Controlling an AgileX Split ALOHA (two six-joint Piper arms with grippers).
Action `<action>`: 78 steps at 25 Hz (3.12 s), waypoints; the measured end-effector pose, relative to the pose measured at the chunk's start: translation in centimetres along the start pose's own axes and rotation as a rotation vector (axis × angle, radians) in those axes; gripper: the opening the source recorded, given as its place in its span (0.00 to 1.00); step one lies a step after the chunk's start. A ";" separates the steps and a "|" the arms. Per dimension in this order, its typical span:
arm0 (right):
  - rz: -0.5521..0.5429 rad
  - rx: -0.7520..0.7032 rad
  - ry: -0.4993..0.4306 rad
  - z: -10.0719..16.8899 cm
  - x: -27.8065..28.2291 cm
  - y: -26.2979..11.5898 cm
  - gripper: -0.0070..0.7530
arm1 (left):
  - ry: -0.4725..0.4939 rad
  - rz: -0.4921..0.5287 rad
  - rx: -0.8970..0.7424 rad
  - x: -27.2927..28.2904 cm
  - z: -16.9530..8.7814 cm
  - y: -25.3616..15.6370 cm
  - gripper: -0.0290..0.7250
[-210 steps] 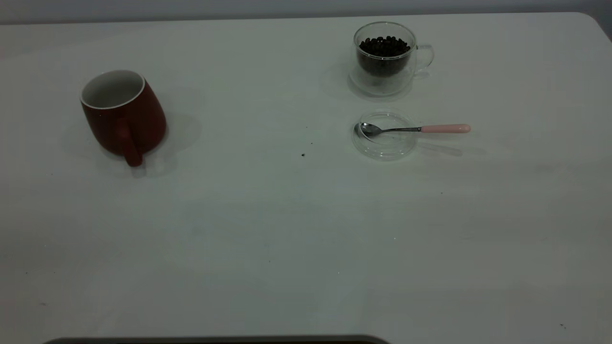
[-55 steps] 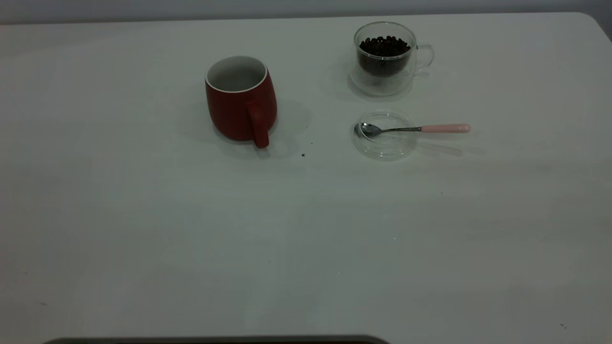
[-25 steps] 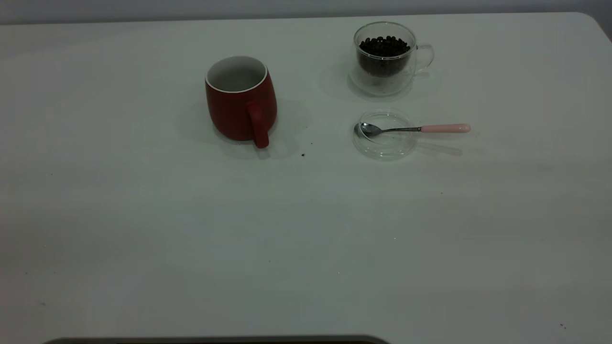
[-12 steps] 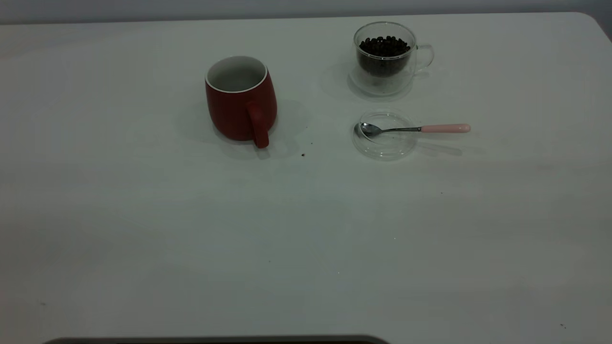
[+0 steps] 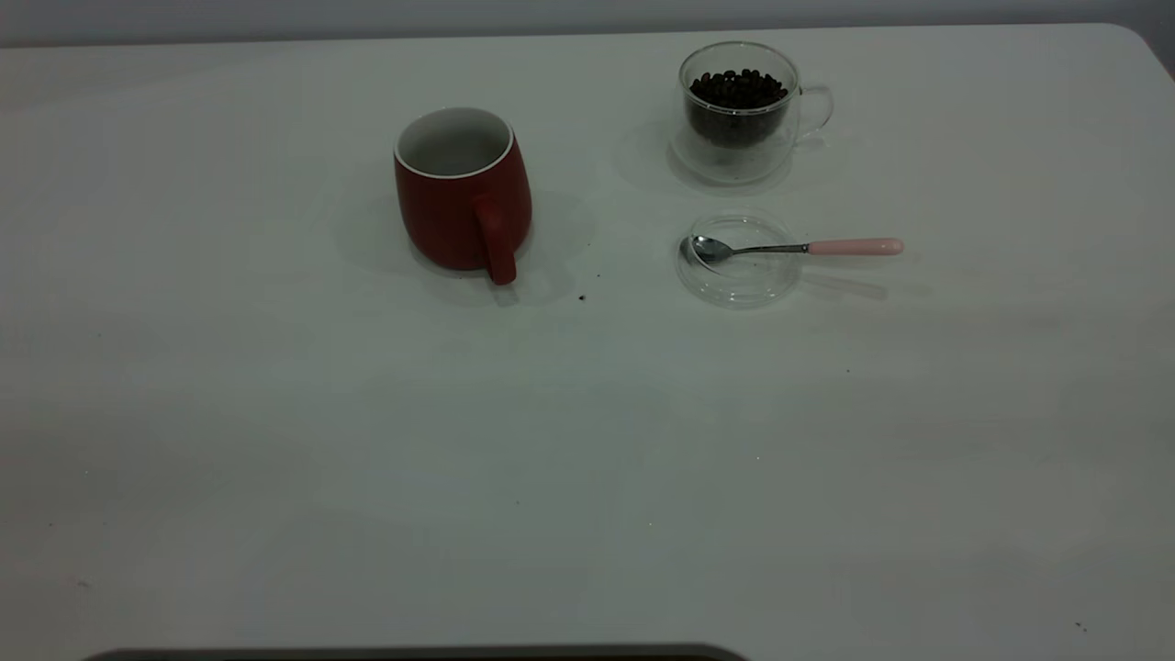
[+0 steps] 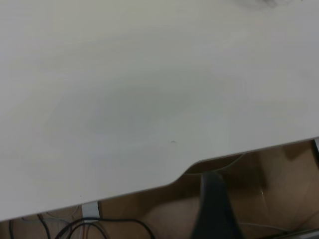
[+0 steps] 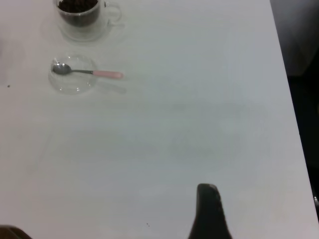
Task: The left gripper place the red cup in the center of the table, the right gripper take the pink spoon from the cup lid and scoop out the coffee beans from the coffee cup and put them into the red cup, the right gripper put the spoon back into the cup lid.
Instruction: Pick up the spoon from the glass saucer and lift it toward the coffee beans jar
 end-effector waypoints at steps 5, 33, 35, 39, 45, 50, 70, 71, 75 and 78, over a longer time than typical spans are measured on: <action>-0.047 0.007 -0.028 -0.8 -0.2 2.8 0.81 | 0.000 0.000 0.000 0.0 0.0 0.0 0.82; 0.630 -0.353 0.422 2.1 -30.6 5.8 0.93 | 0.000 0.000 -0.002 0.0 0.0 0.0 0.82; 0.631 -0.401 0.462 2.2 -31.7 5.0 0.93 | 0.000 0.000 -0.002 0.0 0.0 0.0 0.82; 0.646 -0.498 0.512 2.9 -34.0 3.0 0.93 | 0.000 0.000 -0.002 0.0 0.0 0.0 0.82; 0.650 -0.624 0.559 4.3 -37.6 -0.4 0.92 | 0.000 0.000 -0.002 0.0 0.0 0.0 0.82; 0.625 -0.717 0.572 5.0 -39.7 -2.4 0.92 | 0.000 0.000 -0.002 0.0 0.0 0.0 0.82; 0.512 -0.787 0.645 6.3 -44.7 -5.7 0.89 | 0.000 0.000 0.001 0.0 0.0 0.0 0.82; 0.510 -0.786 0.653 6.5 -44.6 -5.5 0.88 | 0.000 0.000 0.001 0.0 0.0 0.0 0.82; 0.508 -0.770 0.674 7.3 -44.6 -5.2 0.82 | 0.000 0.000 0.001 0.0 0.0 0.0 0.82; 0.509 -0.765 0.688 7.7 -44.5 -5.1 0.75 | 0.000 0.000 0.001 0.0 0.0 0.0 0.82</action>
Point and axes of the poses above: a point on each arm's last joint axis where the gripper is mounted, x pointing back along that axis away from the gripper, z along the wrist's bending axis when the last joint is at zero, y = z × x, the point moved 8 cm from there along -x, pointing out along that axis toward the gripper, and after that the axes turned 7 degrees about x, right-handed, at the moved point
